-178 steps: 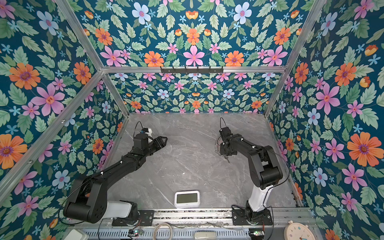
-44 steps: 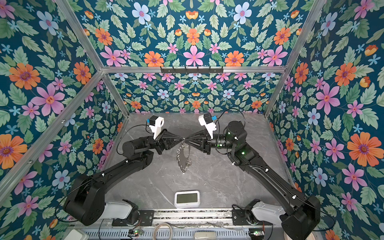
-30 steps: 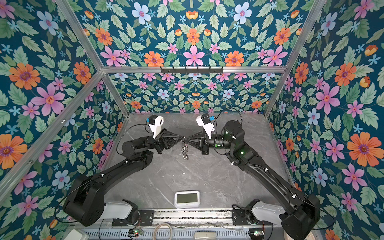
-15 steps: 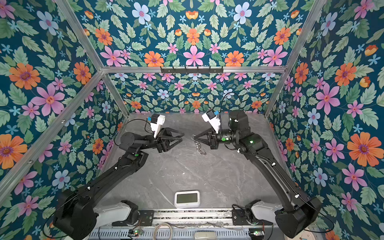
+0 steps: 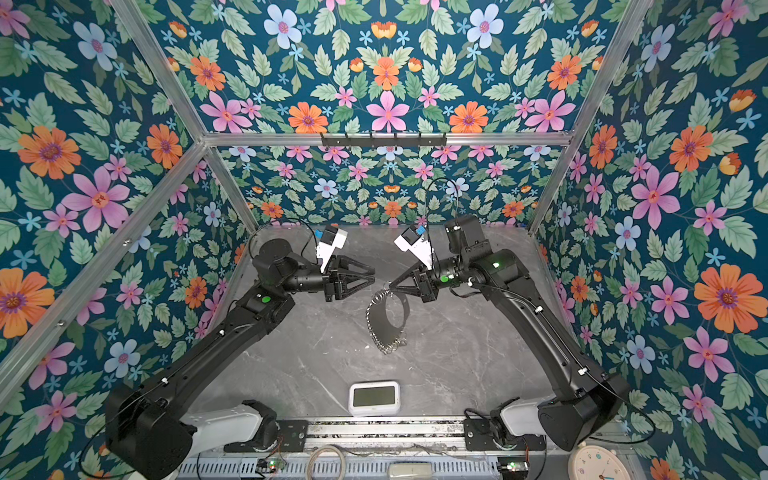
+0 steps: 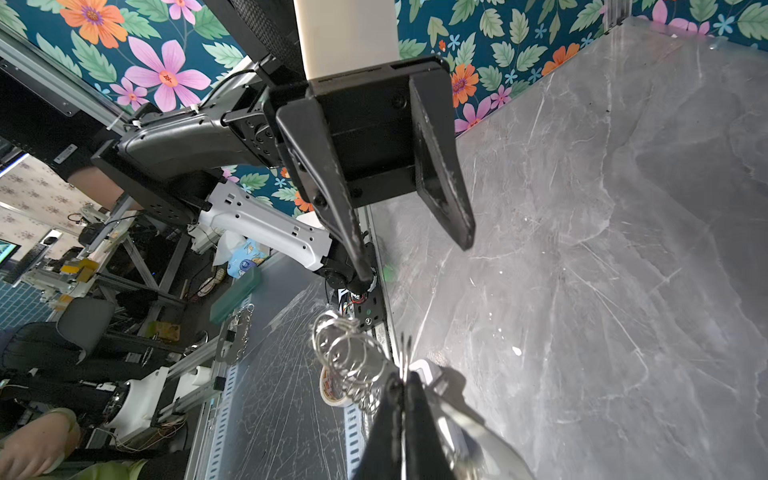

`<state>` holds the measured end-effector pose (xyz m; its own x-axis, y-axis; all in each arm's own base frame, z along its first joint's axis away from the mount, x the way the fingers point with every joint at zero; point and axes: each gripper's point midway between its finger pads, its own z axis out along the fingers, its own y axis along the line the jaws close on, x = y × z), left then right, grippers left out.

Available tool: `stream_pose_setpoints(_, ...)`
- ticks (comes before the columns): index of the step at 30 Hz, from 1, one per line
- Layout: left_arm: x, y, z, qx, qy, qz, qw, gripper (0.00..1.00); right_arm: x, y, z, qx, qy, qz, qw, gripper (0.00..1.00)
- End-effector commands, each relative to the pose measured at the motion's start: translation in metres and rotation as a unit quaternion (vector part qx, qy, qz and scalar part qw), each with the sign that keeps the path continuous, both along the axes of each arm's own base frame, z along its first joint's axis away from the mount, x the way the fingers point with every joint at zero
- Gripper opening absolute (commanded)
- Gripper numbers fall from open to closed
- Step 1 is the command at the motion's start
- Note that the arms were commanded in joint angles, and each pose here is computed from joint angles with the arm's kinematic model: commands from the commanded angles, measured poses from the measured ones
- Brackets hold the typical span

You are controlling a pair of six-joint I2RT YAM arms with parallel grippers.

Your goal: Remove the keys from the keyring

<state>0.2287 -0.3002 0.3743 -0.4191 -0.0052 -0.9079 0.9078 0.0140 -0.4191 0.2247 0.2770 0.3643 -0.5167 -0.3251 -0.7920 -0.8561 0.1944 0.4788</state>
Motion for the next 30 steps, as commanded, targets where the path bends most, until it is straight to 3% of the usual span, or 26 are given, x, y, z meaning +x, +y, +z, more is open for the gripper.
stream_pose_setpoints(1, -0.006, -0.005, -0.011, 0.027, -0.006, -0.017, 0.999, 0.43, -0.003, 0.004, -0.003, -0.016, -0.011, 0.012, 1.000, 0.00)
stream_pose_setpoints(5, -0.009, -0.011, -0.018, 0.046, -0.008, -0.024, 0.999, 0.37, 0.001, 0.007, -0.001, -0.021, -0.016, 0.011, 1.000, 0.00)
stream_pose_setpoints(12, -0.017, -0.010, -0.016, 0.043, -0.020, -0.031, 0.998, 0.17, 0.008, 0.009, 0.000, -0.026, -0.021, 0.005, 0.999, 0.00)
stream_pose_setpoints(22, -0.015, -0.011, -0.009, 0.023, -0.035, -0.025, 0.999, 0.00, 0.015, 0.016, 0.001, -0.026, -0.018, 0.001, 1.000, 0.00)
stream_pose_setpoints(29, -0.010, -0.010, -0.004, -0.009, -0.044, -0.003, 0.999, 0.00, 0.019, 0.021, 0.010, 0.000, -0.028, -0.020, 0.999, 0.00)
stream_pose_setpoints(30, -0.010, -0.009, -0.002, -0.017, -0.048, 0.000, 0.999, 0.00, 0.019, 0.021, 0.012, 0.008, -0.030, -0.024, 0.999, 0.05)
